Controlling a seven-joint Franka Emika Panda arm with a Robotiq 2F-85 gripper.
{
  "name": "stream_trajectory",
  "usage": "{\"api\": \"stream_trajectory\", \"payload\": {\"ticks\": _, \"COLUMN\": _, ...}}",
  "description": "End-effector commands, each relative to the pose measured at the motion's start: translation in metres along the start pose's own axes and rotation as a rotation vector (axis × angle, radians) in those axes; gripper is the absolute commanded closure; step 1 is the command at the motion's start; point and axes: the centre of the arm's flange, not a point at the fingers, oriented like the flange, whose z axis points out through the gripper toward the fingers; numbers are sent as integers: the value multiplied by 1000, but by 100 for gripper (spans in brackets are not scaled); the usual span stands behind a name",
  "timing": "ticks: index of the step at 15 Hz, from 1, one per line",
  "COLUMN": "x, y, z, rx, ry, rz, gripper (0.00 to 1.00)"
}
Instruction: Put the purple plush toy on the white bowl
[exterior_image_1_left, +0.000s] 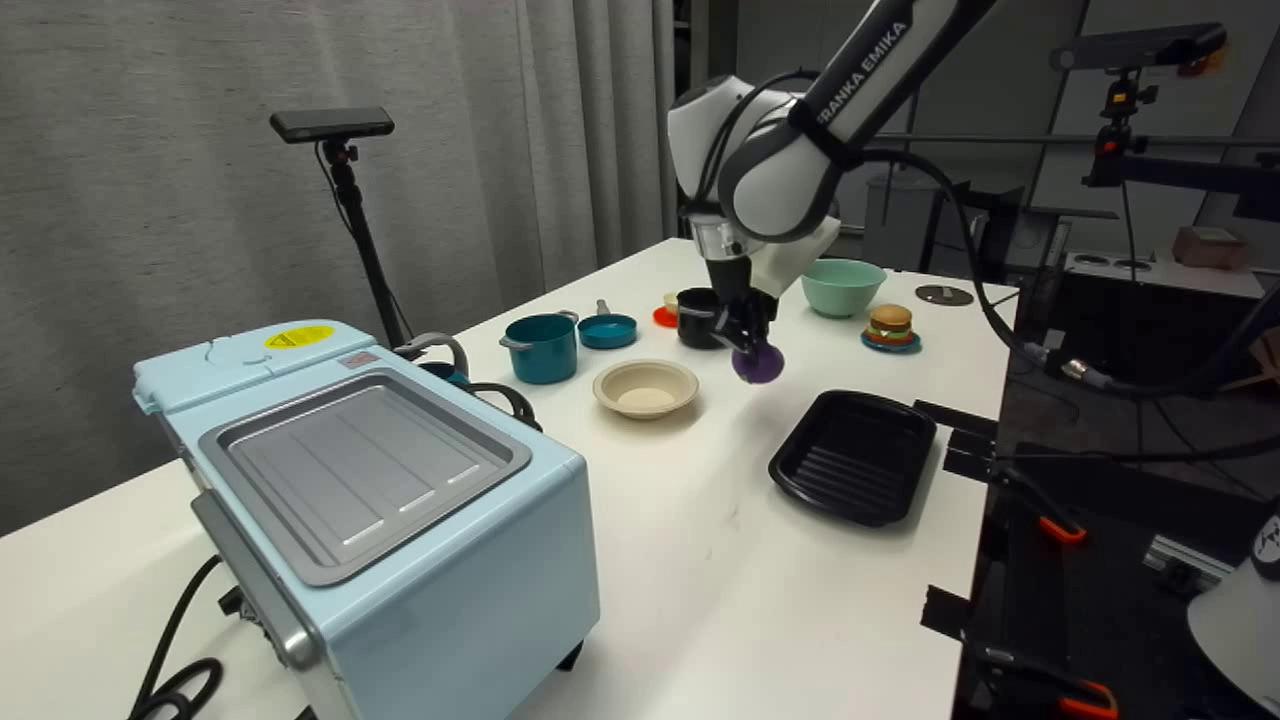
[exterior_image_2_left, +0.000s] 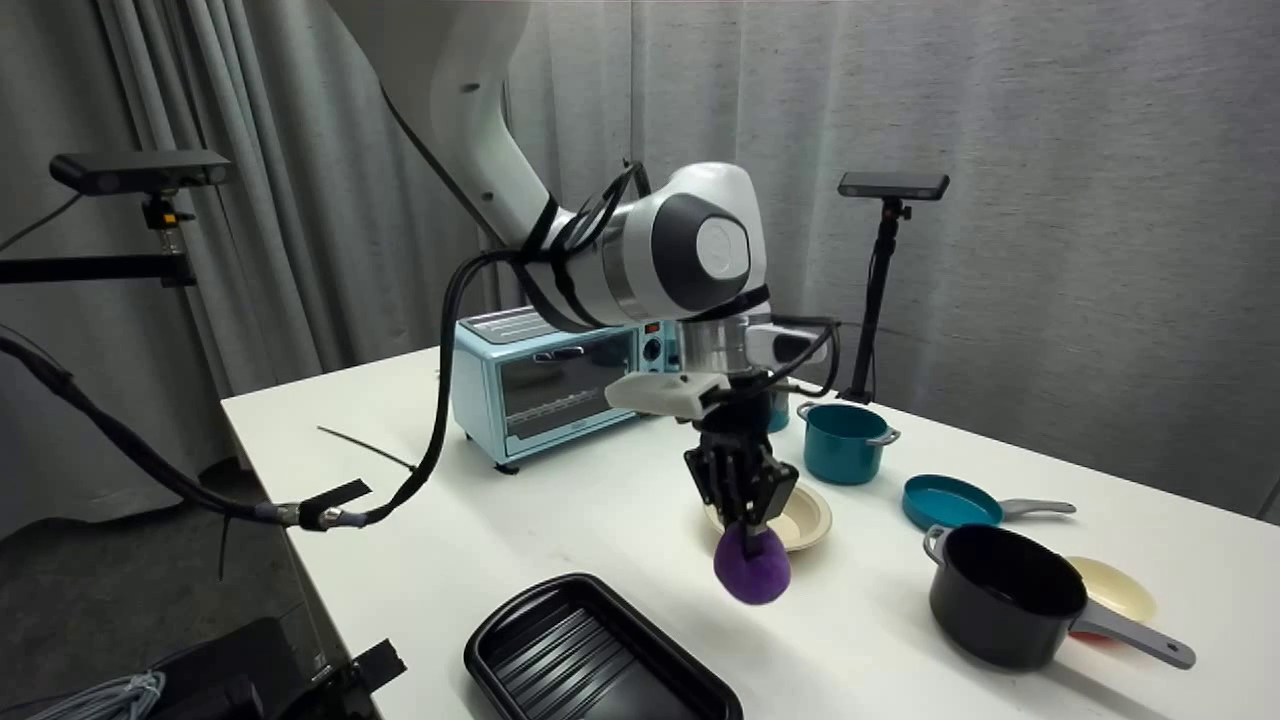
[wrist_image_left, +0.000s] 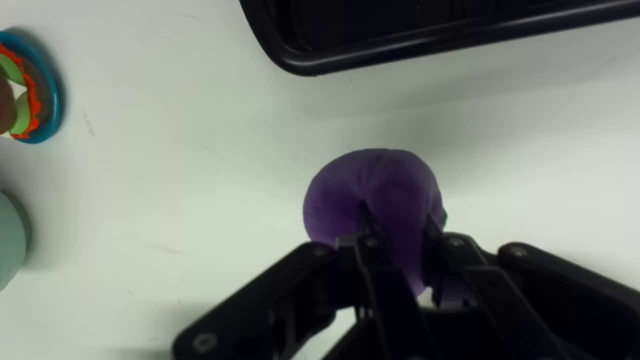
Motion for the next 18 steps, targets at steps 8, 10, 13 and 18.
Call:
{"api": "stream_trajectory", "payload": {"ticks": 8, "x": 46, "y": -75, "z": -79, "rx": 205, "ry": 63, "rz": 116, "gripper": 95}}
{"api": "stream_trajectory", "payload": {"ticks": 10, "x": 51, "y": -91, "z": -64, "rx": 193, "ry": 83, "rz": 146, "gripper": 95}}
{"api": "stream_trajectory", "payload": {"ticks": 13, "x": 65, "y": -104, "z": -47, "rx": 180, "ry": 141, "rz": 185, "gripper": 95}}
{"api": "stream_trajectory", "payload": {"ticks": 18, "x": 85, "y": -104, "z": -32, "rx": 165, "ry": 186, "rz": 243, "gripper": 95}}
